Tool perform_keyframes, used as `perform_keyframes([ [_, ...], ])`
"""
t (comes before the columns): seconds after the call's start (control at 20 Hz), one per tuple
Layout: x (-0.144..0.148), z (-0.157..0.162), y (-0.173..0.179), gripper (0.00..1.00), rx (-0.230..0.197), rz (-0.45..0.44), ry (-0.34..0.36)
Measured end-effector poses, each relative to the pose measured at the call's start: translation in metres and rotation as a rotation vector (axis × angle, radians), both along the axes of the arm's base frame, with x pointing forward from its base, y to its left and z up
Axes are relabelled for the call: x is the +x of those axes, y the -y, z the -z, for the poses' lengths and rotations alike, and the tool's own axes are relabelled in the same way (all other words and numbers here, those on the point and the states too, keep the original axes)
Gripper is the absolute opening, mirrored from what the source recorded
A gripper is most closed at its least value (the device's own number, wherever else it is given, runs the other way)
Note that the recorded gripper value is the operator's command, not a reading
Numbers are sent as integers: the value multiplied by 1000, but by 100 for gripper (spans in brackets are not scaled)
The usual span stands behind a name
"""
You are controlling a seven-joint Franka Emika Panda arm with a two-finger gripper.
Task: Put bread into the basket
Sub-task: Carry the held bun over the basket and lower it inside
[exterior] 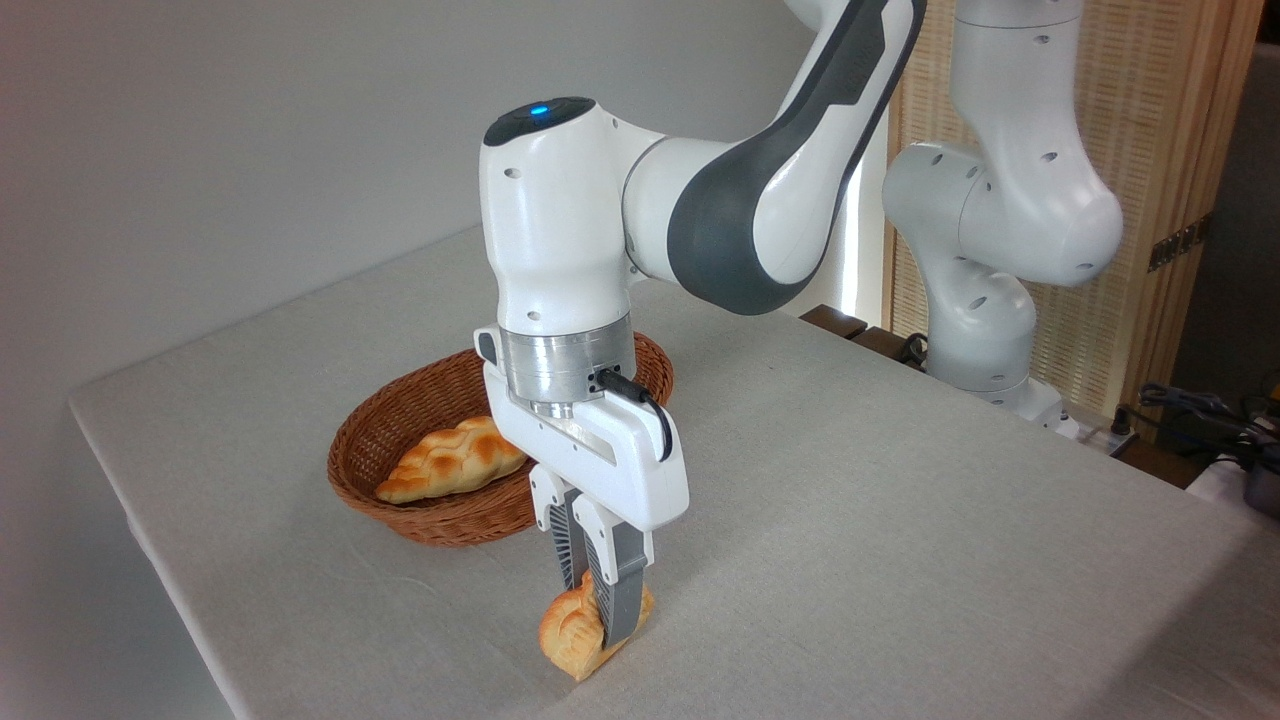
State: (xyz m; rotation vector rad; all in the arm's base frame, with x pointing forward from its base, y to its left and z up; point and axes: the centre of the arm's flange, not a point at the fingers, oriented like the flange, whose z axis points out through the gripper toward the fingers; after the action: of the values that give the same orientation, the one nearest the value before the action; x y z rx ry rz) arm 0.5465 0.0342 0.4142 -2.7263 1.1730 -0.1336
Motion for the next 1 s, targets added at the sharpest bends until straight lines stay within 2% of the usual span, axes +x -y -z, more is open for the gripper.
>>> perform_keyframes([
  [0.2, 1, -3, -1, 23, -5, -6, 6],
  [0.45, 3, -27, -3, 23, -93, -69, 43],
  [0.55, 3, -43, -4, 24, -119, -90, 4],
  [0.75, -4, -90, 2, 24, -198, -119, -131],
  [0.9, -14, -121, 15, 25, -279, -127, -178],
  [1.0, -19, -128, 29, 26, -341, -145, -198],
])
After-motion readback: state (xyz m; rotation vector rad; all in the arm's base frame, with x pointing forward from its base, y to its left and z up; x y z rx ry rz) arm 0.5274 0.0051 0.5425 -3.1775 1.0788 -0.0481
